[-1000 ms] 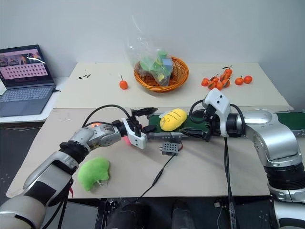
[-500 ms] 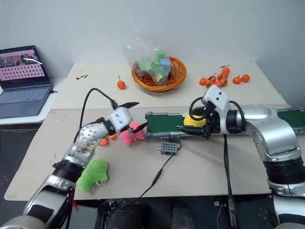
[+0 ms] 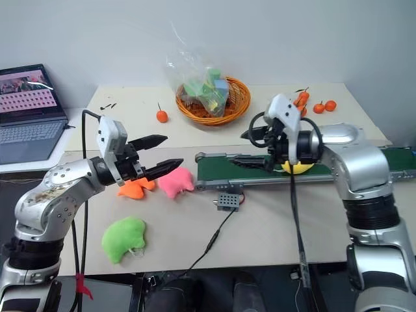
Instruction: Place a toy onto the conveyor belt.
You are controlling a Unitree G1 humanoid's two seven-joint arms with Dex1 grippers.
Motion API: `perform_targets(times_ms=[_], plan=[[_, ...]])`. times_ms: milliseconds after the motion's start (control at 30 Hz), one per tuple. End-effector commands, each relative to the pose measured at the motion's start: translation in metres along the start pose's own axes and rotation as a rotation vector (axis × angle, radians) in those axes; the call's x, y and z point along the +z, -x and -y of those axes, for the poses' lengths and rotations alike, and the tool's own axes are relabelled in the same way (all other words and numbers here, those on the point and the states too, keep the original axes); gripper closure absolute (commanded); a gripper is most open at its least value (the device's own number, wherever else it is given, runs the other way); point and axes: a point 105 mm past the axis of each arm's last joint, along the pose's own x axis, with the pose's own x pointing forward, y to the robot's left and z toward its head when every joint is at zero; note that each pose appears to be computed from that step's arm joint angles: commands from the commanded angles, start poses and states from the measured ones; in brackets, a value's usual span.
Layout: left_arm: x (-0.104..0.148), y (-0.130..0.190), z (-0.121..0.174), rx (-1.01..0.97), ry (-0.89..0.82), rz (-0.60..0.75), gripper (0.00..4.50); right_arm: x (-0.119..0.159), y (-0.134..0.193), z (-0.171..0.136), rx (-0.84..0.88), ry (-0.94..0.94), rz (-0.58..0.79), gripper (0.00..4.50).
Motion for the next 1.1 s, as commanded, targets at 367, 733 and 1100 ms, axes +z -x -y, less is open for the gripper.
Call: perform_targets(times_ms=[367, 733, 1100], plan=[[0.025, 0.012, -0.005, 0.014, 0.056, 0.068, 0.04, 0.019, 0.001, 0.003, 0.032, 0.037, 0.048, 0.0], [0.021, 0.009, 0.002, -0.031, 0.077, 0.036, 0.04, 0.013, 0.004, 0.004, 0.025, 0.029, 0.031, 0.0], [0.021, 0.01, -0.001, -0.034, 0.085, 0.03, 0.04, 0.013, 0.005, 0.004, 0.021, 0.029, 0.028, 0.0]])
